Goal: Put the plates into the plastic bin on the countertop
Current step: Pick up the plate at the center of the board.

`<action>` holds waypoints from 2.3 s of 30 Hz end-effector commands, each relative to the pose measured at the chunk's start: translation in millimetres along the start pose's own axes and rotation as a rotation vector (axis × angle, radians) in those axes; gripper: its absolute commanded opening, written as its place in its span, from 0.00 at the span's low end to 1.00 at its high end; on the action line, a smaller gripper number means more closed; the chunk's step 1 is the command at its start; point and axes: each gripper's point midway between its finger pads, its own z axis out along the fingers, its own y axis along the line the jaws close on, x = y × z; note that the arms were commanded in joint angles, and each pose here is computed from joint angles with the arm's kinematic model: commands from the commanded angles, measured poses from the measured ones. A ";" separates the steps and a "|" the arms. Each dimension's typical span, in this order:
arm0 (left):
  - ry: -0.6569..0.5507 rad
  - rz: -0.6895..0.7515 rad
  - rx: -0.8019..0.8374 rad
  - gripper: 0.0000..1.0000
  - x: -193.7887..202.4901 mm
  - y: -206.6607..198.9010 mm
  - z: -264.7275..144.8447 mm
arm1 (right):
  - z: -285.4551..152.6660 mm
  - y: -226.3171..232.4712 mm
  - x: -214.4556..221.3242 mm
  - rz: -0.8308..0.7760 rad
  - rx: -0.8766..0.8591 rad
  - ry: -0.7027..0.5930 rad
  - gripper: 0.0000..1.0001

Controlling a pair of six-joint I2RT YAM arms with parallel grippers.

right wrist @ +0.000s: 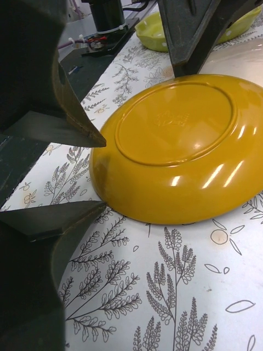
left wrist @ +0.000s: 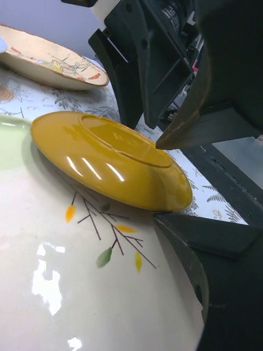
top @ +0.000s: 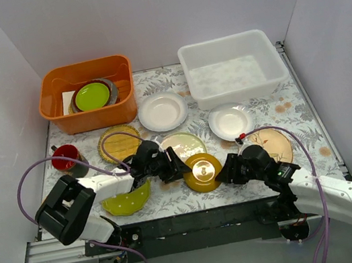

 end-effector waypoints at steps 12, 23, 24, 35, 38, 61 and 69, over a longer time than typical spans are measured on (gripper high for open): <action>-0.047 0.202 0.299 0.45 4.6 -90.1 -43.2 | -1.8 17.1 -13.2 -0.054 -0.082 -0.055 0.52; 0.052 0.282 0.321 0.45 29.7 -123.9 -9.3 | -22.4 14.2 -28.4 -0.173 -0.039 -0.128 0.71; 0.051 0.294 0.332 0.45 30.3 -131.2 -9.1 | -21.5 11.0 -26.0 -0.169 -0.036 -0.125 0.71; 0.046 0.308 0.311 0.34 31.2 -145.9 6.8 | -31.5 5.0 -33.9 -0.236 0.006 -0.163 0.72; 0.066 0.319 0.303 0.34 35.5 -147.2 14.4 | -32.0 1.8 -32.9 -0.231 0.011 -0.169 0.72; 0.073 0.323 0.192 0.00 43.5 -148.9 48.8 | -49.9 5.6 -38.3 -0.259 0.014 -0.196 0.75; 0.024 0.319 0.092 0.00 34.1 -134.3 39.9 | -54.2 14.9 -39.2 -0.254 -0.019 -0.195 0.76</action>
